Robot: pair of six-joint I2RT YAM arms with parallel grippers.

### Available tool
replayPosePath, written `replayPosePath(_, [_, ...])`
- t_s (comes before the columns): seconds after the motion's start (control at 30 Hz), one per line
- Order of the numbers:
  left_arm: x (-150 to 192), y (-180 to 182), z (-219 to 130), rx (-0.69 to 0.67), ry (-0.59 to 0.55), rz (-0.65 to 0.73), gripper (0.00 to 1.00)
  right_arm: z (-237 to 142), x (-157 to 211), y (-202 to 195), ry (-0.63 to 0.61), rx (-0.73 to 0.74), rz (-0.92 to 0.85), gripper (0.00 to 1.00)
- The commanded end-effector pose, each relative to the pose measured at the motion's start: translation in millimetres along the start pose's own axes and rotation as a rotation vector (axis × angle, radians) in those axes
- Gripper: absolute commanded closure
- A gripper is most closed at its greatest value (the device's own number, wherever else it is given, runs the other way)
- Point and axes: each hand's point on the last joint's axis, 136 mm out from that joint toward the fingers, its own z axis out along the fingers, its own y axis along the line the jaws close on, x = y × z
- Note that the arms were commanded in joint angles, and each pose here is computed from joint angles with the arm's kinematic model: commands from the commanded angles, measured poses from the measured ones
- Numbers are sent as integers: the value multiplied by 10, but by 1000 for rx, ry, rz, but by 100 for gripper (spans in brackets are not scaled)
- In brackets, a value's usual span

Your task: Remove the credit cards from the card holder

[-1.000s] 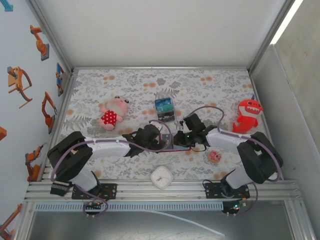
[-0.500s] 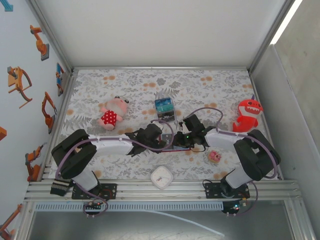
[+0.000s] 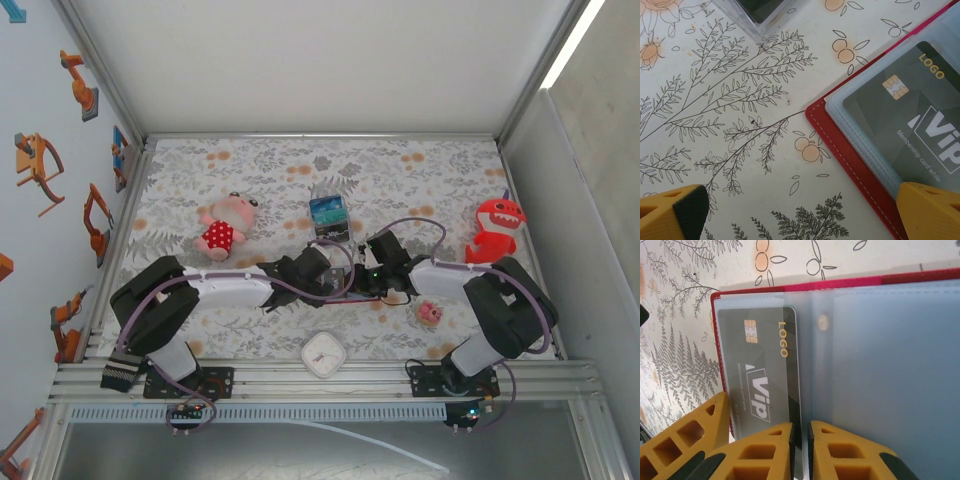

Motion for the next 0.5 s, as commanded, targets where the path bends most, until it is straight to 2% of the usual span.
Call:
replayPosePath(0.0, [26, -5, -2, -22, 31, 47, 3, 20, 8, 3, 7, -25, 17, 85])
replayPosePath(0.47, [51, -8, -12, -26, 52, 46, 3, 51, -20, 36, 11, -85, 45, 85])
